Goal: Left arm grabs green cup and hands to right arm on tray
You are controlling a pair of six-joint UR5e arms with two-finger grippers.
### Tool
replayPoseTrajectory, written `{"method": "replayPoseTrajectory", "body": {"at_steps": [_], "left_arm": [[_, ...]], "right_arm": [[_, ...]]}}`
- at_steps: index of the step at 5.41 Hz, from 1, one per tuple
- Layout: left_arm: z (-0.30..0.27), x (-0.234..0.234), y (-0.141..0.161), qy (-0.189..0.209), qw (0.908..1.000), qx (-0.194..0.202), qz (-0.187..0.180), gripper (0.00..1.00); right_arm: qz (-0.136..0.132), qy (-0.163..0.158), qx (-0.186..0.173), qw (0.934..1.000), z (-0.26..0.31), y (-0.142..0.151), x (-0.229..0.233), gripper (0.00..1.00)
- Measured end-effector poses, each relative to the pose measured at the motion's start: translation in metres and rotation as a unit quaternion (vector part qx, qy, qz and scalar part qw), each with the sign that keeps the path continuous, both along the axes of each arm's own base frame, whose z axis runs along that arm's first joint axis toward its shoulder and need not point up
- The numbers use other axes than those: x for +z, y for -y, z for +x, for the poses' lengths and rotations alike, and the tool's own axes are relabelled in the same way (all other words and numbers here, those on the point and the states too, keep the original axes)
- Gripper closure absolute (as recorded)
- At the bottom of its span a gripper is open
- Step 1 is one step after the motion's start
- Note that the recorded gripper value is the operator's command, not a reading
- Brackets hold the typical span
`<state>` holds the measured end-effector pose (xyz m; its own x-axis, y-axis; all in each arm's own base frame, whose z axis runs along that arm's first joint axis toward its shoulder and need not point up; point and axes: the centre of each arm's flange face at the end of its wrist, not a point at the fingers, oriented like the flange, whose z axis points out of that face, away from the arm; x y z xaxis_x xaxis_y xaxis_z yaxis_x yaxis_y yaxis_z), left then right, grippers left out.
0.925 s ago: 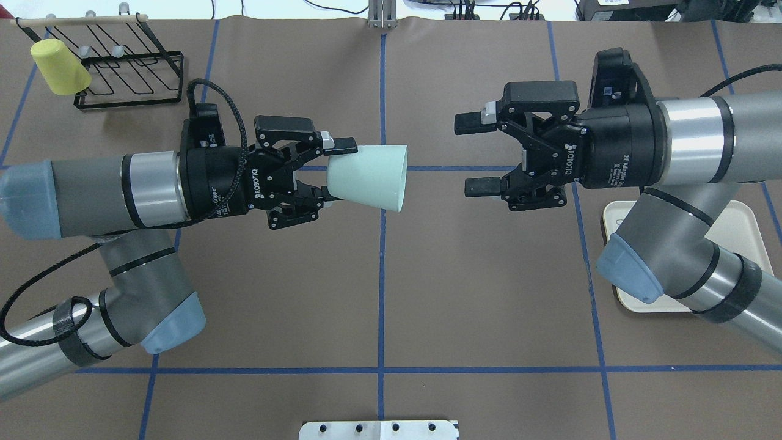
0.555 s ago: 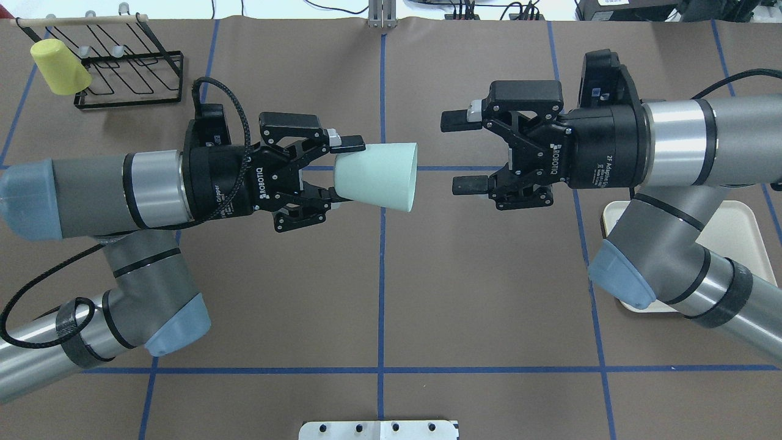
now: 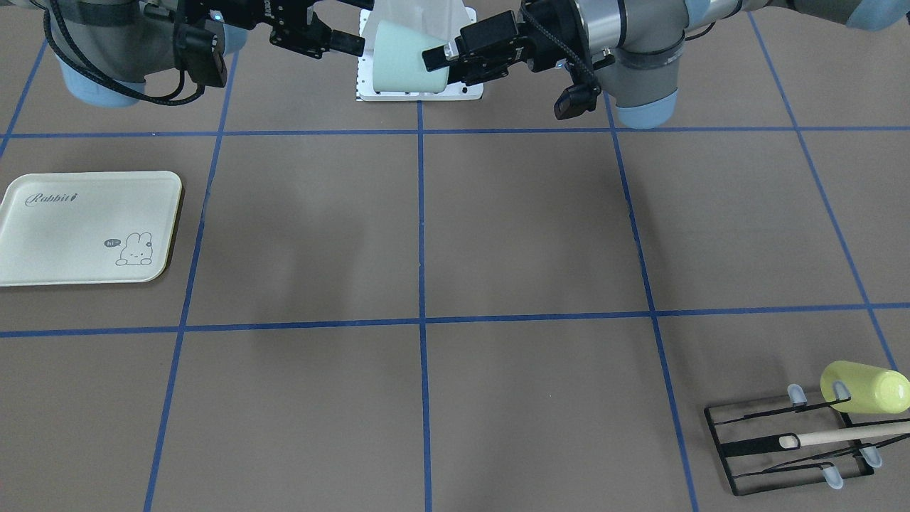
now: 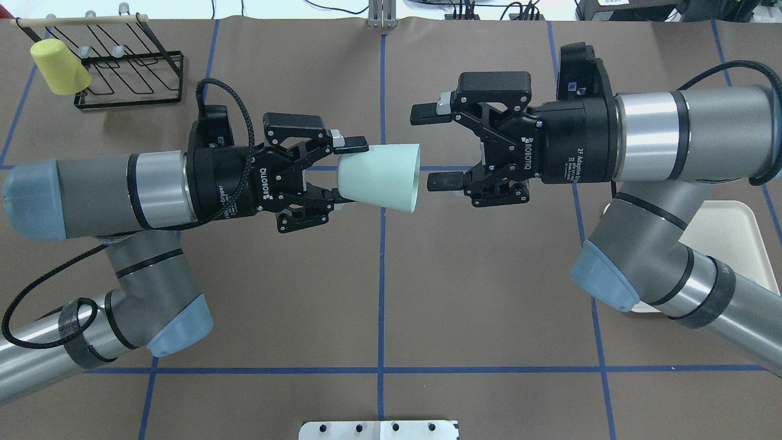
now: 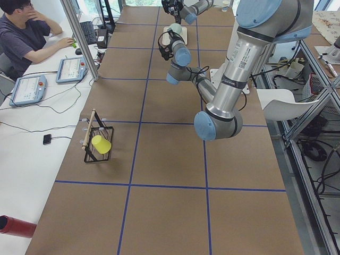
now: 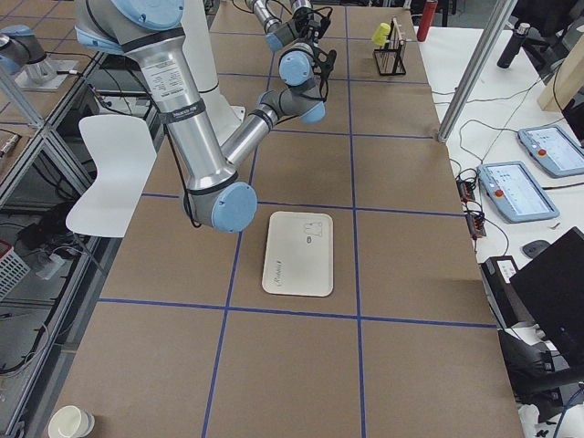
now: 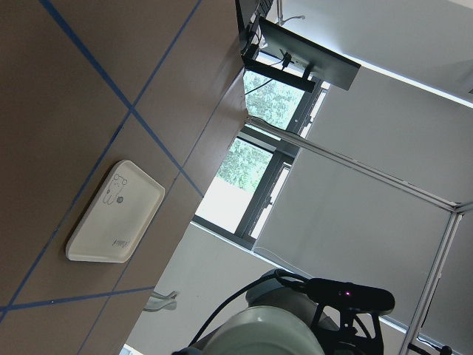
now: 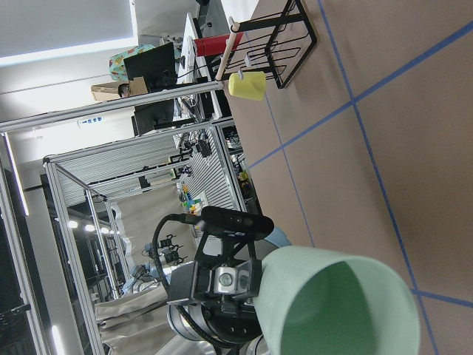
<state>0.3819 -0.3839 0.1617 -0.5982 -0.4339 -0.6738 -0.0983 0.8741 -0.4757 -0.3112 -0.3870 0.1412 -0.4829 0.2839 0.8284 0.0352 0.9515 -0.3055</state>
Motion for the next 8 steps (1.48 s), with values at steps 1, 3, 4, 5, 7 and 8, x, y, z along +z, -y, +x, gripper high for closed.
{"method": "replayPoseTrajectory", "body": {"at_steps": [1, 3, 4, 5, 7, 8], "left_arm": [[0.0, -0.0001, -0.0002, 0.0, 1.0, 0.0, 0.0, 1.0], [-0.0004, -0.0002, -0.0007, -0.001, 1.0, 0.0, 0.001, 1.0], [-0.0005, -0.0001, -0.0007, -0.001, 1.0, 0.0, 0.002, 1.0], [-0.0005, -0.0002, -0.0008, -0.001, 1.0, 0.0, 0.002, 1.0], [-0.0006, -0.0004, -0.0013, -0.002, 1.0, 0.001, 0.003, 1.0], [-0.0005, -0.0005, -0.0015, -0.002, 1.0, 0.001, 0.003, 1.0]], "right_arm": [[-0.001, 0.003, 0.007, 1.0, -0.0078, -0.0024, -0.0025, 0.03], [0.006, 0.003, 0.019, 0.9998, -0.0137, -0.0027, -0.0028, 0.14], [0.006, 0.004, 0.025, 0.9997, -0.0138, -0.0017, -0.0029, 0.23], [0.005, 0.005, 0.028, 0.9996, -0.0138, -0.0012, -0.0033, 0.4], [0.015, 0.003, 0.033, 0.9994, -0.0152, -0.0017, -0.003, 0.54], [0.016, 0.0, 0.033, 0.9993, -0.0173, -0.0023, -0.0026, 0.62]]}}
